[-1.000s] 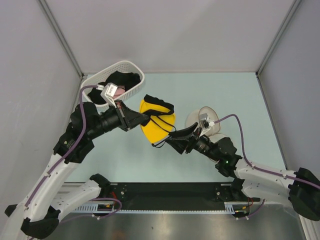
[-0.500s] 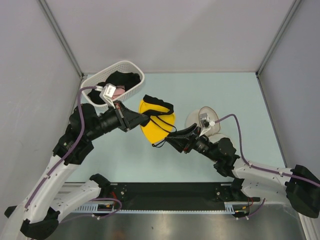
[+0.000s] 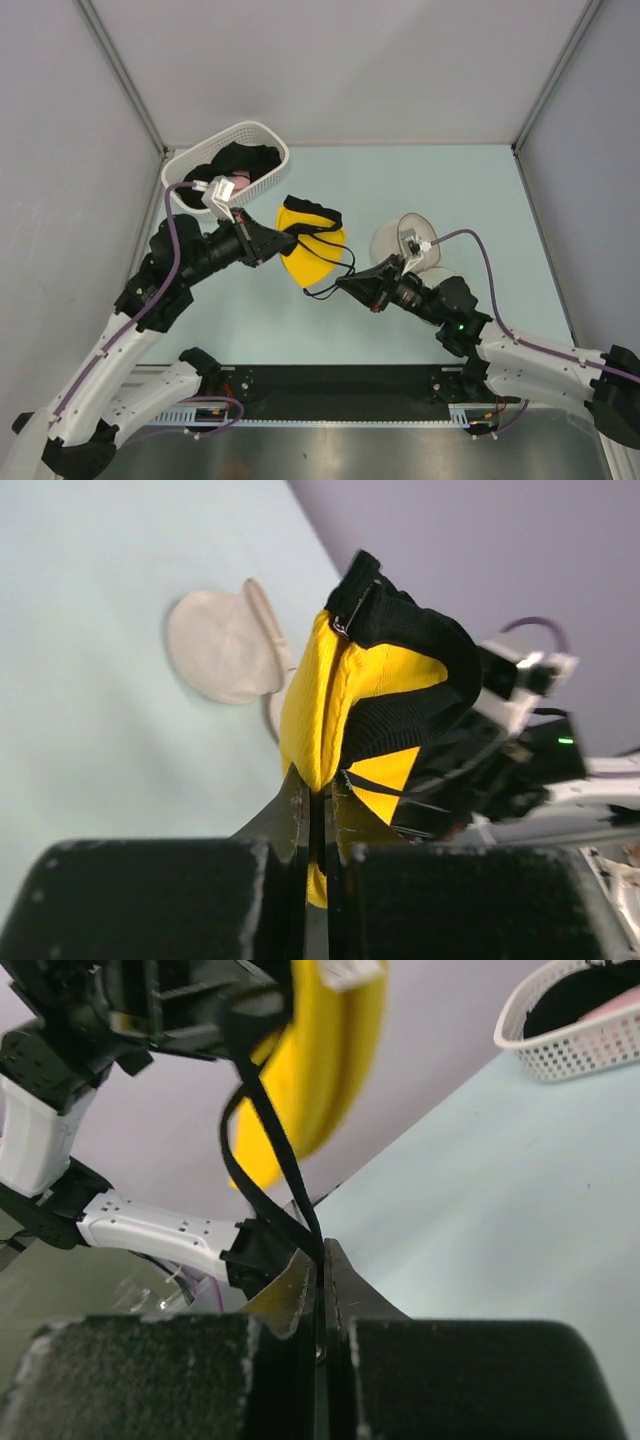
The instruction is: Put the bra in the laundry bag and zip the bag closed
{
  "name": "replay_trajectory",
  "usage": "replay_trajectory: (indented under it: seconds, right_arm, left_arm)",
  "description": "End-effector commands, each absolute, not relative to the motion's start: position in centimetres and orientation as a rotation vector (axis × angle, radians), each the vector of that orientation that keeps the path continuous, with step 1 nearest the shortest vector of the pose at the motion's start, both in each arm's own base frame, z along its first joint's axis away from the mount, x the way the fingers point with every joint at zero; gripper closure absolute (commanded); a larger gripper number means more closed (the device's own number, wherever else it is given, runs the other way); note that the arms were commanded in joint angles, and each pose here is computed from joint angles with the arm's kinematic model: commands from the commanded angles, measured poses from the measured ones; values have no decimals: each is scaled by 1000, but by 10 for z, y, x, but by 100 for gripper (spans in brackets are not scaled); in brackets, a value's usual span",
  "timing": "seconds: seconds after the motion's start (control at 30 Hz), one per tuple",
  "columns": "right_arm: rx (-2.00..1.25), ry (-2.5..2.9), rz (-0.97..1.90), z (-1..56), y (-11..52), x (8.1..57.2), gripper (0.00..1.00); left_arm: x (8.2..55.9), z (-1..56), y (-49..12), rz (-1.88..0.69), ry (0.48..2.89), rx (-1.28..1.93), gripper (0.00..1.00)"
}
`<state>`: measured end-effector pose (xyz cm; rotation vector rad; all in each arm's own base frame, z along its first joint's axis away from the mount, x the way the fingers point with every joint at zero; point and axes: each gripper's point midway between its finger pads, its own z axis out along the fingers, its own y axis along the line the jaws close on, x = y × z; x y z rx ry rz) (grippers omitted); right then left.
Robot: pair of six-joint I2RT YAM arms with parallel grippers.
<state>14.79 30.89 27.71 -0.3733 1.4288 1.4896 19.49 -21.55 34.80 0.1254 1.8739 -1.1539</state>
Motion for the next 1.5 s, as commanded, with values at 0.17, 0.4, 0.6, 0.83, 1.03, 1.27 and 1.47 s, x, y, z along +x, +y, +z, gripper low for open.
replay_trajectory:
  seconds: [0.17, 0.4, 0.6, 0.83, 1.03, 1.27, 1.47]
  right_arm:
    - [-301, 1875, 1455, 236, 300, 132, 100]
    - [-321, 2077, 1358, 197, 301, 135, 100]
    - [-403, 2205, 1307, 161, 320, 153, 100]
    - [-463, 2275, 1281, 135, 342, 174, 100]
    - [-463, 2336, 1292, 111, 350, 179, 100]
    - [-421, 2365, 1322, 96, 351, 182, 100]
    - [-397, 2383, 1320, 90, 352, 186, 100]
  left_arm:
    - [229, 228, -235, -1006, 2008, 37, 100]
    - [214, 159, -252, -997, 2158, 115, 100]
    - [183, 117, -265, -1140, 2248, 245, 100]
    - [167, 83, -267, -1178, 2312, 339, 100]
    - [167, 75, -268, -1160, 2306, 400, 100]
    - [165, 72, -270, -1178, 2302, 435, 94]
    - [164, 70, -268, -1170, 2308, 441, 60]
